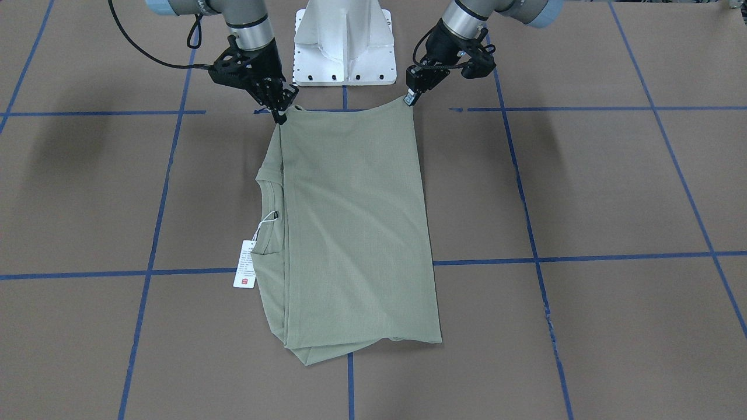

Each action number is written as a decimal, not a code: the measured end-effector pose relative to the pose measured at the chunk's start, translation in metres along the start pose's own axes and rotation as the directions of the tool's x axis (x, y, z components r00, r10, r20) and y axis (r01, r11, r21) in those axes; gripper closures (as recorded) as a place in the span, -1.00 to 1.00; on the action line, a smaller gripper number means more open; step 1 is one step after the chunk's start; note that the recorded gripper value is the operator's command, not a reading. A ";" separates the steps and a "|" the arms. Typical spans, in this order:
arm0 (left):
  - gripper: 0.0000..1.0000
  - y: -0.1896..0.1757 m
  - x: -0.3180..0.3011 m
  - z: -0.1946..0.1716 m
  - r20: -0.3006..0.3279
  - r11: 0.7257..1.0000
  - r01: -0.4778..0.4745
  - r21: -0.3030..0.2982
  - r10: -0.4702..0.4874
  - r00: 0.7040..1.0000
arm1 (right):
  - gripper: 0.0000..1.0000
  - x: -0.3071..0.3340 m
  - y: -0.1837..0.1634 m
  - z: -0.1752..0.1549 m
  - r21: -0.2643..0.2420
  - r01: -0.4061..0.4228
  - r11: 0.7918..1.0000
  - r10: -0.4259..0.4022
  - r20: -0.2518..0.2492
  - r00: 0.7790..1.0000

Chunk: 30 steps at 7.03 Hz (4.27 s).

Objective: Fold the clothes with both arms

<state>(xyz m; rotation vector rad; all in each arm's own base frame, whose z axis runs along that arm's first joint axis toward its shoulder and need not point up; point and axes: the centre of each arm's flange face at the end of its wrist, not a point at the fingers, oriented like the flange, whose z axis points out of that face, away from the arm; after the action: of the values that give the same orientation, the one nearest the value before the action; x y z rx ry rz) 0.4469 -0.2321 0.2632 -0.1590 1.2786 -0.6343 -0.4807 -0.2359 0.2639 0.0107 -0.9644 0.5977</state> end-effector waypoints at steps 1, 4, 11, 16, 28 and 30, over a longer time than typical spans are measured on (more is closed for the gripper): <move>1.00 0.011 0.013 -0.024 -0.009 1.000 0.010 -0.022 -0.010 1.000 | 1.00 0.003 0.000 -0.025 -0.022 -0.025 0.999 0.026 0.031 0.999; 1.00 -0.021 0.065 -0.045 -0.082 0.999 -0.005 0.043 0.008 0.997 | 1.00 -0.027 -0.055 -0.044 0.035 -0.086 0.996 0.082 0.095 0.992; 1.00 -0.254 0.185 0.051 -0.061 0.918 -0.106 0.383 0.140 0.988 | 1.00 -0.175 -0.252 0.074 0.153 -0.133 0.979 0.127 0.044 0.991; -0.52 -0.345 0.173 0.132 0.047 0.824 -0.274 0.496 0.290 0.956 | -1.00 -0.177 -0.345 0.139 0.148 0.101 0.984 -0.098 -0.030 0.995; -0.53 -0.354 0.185 0.019 -0.068 0.877 -0.347 0.333 0.390 0.918 | 1.00 -0.224 -0.171 0.150 0.104 0.238 0.966 -0.245 0.063 0.967; -0.53 -0.351 0.185 0.014 -0.077 0.877 -0.345 0.333 0.390 0.918 | 1.00 -0.236 -0.186 0.171 0.133 0.241 0.961 -0.245 0.011 0.969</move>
<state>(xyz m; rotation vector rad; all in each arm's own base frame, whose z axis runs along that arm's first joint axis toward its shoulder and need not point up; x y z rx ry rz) 0.3632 -0.6199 0.2697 0.3951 1.2820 -0.5140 -0.6223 -0.5493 0.2271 0.2522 -0.9322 0.4332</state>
